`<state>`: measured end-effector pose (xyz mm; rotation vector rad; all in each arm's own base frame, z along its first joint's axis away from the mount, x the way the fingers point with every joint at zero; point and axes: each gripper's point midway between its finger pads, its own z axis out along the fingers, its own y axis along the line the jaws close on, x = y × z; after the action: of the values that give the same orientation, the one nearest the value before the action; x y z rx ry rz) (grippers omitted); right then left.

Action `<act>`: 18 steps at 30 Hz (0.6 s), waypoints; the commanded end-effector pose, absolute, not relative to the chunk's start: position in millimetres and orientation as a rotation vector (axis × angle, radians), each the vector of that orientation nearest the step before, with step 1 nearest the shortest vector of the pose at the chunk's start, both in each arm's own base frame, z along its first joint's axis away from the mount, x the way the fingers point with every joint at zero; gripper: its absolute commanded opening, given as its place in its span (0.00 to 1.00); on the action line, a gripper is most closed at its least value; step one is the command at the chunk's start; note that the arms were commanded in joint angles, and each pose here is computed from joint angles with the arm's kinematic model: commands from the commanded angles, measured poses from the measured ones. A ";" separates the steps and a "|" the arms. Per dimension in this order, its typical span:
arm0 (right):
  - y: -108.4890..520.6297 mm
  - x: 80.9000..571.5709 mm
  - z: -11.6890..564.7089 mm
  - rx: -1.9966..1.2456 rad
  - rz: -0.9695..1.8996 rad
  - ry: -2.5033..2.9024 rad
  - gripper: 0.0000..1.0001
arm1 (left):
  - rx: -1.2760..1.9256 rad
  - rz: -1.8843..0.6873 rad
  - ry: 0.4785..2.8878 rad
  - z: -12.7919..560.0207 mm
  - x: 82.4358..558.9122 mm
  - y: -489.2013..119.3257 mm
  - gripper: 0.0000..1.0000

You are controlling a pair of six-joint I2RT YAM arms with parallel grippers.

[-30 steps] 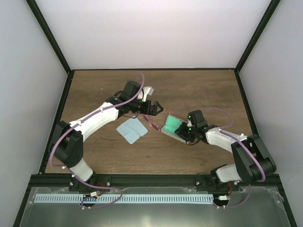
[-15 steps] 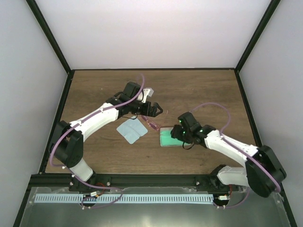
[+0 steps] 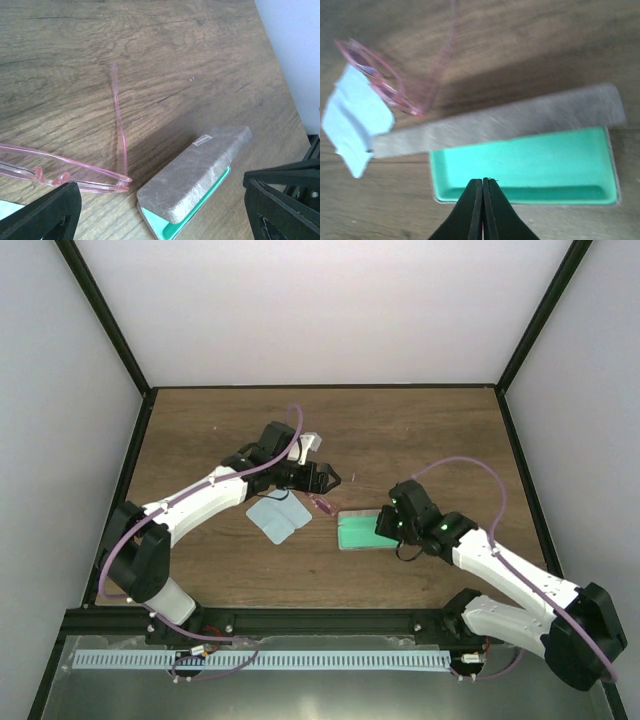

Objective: Organize the sunglasses
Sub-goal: Adjust the sunglasses case at the center of the board.

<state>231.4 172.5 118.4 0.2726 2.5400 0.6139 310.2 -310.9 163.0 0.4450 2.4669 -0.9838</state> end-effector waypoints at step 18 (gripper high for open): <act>190.3 228.5 22.4 0.266 0.615 2.618 0.01 | 0.360 -0.876 2.523 151.8 323.5 -303.3 0.92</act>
<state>217.9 177.0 27.9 0.2355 2.6557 0.5630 319.2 -301.8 155.1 0.3408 2.5040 -0.9038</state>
